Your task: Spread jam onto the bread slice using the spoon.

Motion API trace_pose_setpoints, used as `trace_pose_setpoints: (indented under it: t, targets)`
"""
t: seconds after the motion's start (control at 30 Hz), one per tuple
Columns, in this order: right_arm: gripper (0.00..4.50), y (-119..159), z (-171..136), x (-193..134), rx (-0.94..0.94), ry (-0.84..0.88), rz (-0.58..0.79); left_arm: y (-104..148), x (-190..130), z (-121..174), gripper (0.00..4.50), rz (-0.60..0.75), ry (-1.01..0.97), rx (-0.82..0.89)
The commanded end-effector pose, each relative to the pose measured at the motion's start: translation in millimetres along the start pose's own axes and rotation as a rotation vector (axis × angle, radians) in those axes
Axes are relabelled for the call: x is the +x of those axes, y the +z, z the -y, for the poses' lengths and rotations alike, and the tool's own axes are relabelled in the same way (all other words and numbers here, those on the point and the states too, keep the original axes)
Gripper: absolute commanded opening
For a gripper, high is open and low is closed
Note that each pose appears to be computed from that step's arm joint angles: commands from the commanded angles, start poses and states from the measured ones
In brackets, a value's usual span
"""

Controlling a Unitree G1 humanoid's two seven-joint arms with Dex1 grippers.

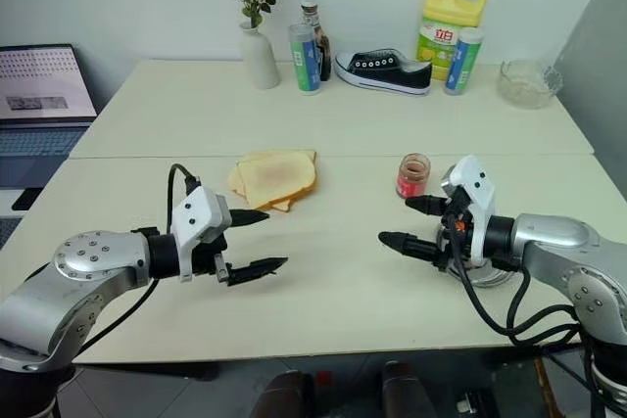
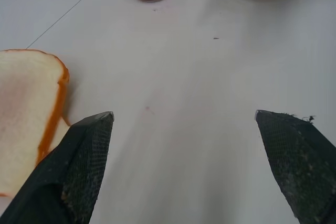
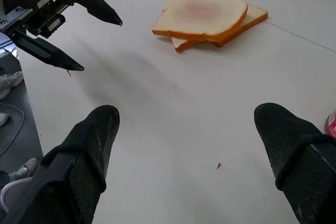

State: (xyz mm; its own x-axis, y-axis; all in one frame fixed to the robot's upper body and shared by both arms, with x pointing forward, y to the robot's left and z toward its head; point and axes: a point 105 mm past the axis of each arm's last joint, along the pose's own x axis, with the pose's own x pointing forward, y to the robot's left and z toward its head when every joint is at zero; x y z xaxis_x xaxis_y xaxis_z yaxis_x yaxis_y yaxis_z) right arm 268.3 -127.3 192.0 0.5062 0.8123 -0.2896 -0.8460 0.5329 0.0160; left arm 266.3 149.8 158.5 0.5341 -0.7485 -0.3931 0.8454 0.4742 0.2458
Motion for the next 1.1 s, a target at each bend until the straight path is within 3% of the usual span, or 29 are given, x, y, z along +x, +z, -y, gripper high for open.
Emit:
trace_pose_setpoints:
  t: [0.03, 0.5, 0.8, 0.93, 1.1]
  targets:
    - [4.44, 9.9, -1.8, -0.7, -0.037, 0.022, 0.018, 9.9, -3.8, 1.8, 4.50, 0.028, 0.018, 0.029]
    - [4.44, -0.1, 9.1, -4.0, -0.055, -0.027, -0.004, 10.8, 0.5, -7.7, 4.50, 0.056, 0.017, -0.020]
    - [4.44, 11.9, 7.0, 0.3, -0.067, -0.014, 0.044, 6.8, 1.4, -14.0, 4.50, 0.080, 0.078, -0.074]
    - [4.44, 16.1, 1.6, 4.3, -0.083, 0.032, 0.047, 1.0, -13.3, -40.1, 4.50, 0.151, 0.302, -0.210]
    - [4.44, 14.6, 5.7, 16.1, -0.134, 0.015, 0.044, -4.9, -13.9, -40.7, 4.50, 0.243, 0.388, -0.380]
